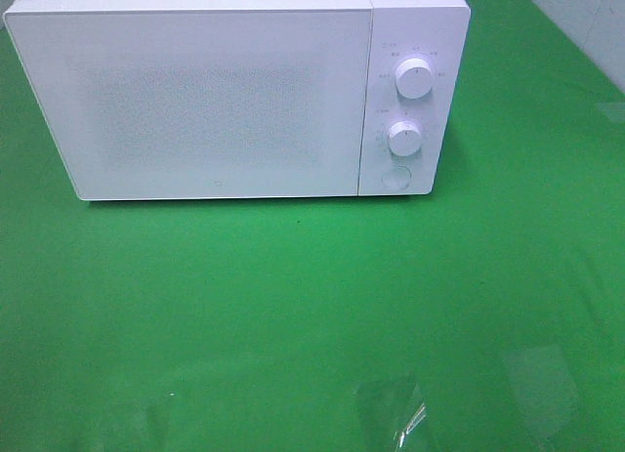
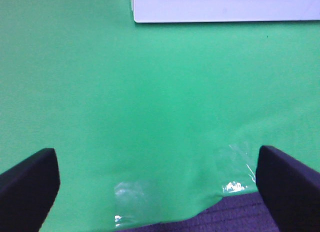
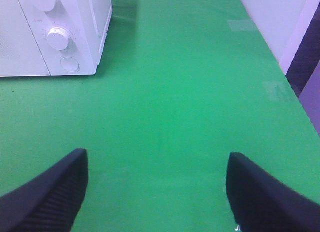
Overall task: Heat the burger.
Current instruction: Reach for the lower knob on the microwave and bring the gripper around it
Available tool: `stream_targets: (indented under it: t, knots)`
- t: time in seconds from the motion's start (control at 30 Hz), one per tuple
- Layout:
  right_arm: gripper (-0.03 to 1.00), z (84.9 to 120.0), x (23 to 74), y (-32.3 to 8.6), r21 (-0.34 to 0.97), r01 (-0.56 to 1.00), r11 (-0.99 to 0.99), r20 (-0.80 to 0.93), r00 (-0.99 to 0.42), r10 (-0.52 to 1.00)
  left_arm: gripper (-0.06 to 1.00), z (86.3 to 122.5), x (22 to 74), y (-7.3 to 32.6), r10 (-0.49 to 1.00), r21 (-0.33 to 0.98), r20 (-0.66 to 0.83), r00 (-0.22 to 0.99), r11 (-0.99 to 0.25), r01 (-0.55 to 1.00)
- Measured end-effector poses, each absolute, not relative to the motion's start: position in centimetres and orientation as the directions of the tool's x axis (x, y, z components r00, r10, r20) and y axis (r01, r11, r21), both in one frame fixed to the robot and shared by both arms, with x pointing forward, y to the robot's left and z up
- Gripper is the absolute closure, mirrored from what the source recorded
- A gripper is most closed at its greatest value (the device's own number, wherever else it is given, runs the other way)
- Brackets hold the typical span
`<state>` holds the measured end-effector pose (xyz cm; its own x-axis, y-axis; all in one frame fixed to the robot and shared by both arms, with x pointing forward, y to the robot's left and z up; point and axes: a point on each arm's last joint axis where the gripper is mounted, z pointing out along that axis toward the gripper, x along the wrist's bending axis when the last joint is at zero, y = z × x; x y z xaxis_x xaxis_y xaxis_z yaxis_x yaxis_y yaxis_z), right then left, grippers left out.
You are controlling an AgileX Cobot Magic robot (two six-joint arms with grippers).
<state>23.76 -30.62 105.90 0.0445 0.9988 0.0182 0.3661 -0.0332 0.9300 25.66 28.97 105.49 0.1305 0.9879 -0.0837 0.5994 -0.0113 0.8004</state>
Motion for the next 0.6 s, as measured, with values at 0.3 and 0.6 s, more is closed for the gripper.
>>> stream_targets:
  t: [0.3, 0.6]
  knots:
    - [0.24, 105.9, 23.8, -30.6, 0.930, 0.366, -0.033, 0.018, 0.044, 0.999, -0.04, 105.6, 23.5, 29.0, 0.996, 0.878, -0.070, 0.050, 0.038, 0.478]
    - [0.24, 105.9, 23.8, -30.6, 0.930, 0.366, -0.033, 0.018, 0.044, 0.999, -0.04, 105.5, 23.1, 29.0, 0.997, 0.891, -0.068, 0.048, 0.039, 0.453]
